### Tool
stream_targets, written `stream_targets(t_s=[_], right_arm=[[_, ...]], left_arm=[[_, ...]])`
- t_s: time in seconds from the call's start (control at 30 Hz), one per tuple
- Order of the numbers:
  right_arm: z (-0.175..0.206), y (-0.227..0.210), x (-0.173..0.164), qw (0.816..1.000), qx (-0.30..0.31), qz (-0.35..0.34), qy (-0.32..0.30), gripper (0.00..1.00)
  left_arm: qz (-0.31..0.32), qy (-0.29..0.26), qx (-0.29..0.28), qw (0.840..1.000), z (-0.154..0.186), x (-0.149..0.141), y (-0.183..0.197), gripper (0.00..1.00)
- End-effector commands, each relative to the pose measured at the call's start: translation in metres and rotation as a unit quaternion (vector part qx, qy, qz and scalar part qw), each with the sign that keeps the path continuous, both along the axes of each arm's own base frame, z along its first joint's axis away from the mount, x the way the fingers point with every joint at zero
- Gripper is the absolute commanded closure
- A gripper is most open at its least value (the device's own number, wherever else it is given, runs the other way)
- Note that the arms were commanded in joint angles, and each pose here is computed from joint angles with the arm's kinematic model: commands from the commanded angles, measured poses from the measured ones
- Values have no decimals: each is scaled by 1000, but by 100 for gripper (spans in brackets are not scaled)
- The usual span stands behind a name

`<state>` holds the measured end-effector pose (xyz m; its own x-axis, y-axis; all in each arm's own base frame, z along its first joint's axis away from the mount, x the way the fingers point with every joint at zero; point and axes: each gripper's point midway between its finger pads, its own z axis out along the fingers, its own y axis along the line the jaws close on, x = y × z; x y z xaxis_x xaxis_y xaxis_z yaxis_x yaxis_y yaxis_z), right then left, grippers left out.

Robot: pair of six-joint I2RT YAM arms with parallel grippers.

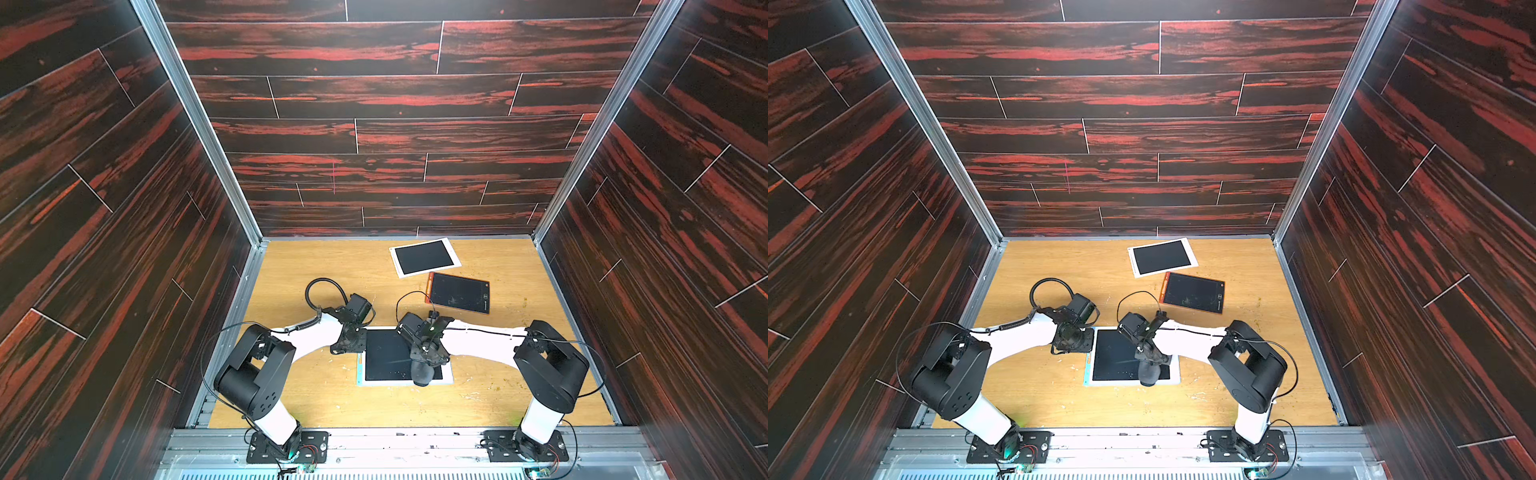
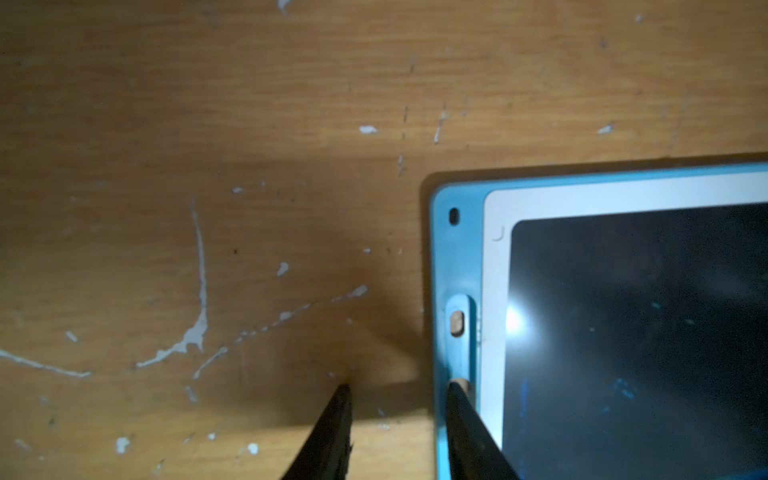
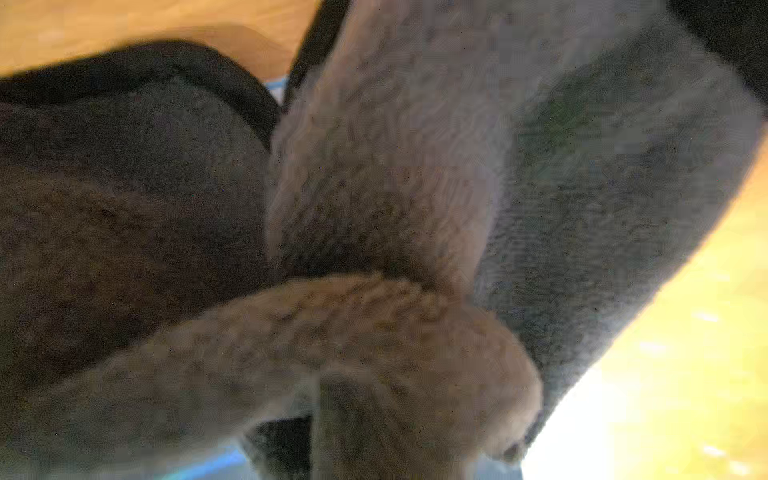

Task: Wipe the drawing tablet
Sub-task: Wipe the dirt from the drawing tablet, then place the cleaning item at the center of the board.

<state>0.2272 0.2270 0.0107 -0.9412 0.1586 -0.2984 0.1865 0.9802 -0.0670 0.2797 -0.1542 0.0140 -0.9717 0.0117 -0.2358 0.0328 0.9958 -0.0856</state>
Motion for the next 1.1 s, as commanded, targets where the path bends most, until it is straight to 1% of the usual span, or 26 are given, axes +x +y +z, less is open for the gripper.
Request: stream_targets(t_s=[0.0, 0.23, 0.37, 0.47, 0.67, 0.77, 0.83, 0.9, 0.97, 1.07], right_arm=[[-14, -125, -71, 954, -272, -36, 121, 100], [26, -146, -74, 925, -359, -72, 97, 100], [52, -150, -68, 913, -391, -83, 79, 100], [79, -148, -57, 906, -411, -87, 56, 100], [100, -122, -33, 932, -356, -53, 45, 100], [103, -99, -19, 946, -322, -3, 37, 100], [103, -91, -14, 952, -304, 17, 35, 100], [104, -94, -9, 951, -306, 17, 43, 100], [103, -108, -3, 945, -321, 0, 58, 100], [113, -145, 10, 931, -354, -58, 72, 100]], left_arm=[[0, 27, 20, 999, -11, -12, 9, 62], [-2, 26, 15, 1000, -13, -12, 7, 62], [-1, 20, 12, 1000, -11, -10, 7, 62], [-1, 7, 6, 1000, -2, -6, 5, 61], [-4, -27, -15, 1000, 28, 5, -3, 60], [-6, -47, -34, 998, 45, 9, -7, 59], [-9, -55, -44, 997, 55, 11, -10, 58], [-12, -60, -49, 997, 61, 13, -12, 57], [-14, -66, -55, 996, 68, 14, -12, 57], [-10, -78, -69, 995, 78, 15, -12, 57]])
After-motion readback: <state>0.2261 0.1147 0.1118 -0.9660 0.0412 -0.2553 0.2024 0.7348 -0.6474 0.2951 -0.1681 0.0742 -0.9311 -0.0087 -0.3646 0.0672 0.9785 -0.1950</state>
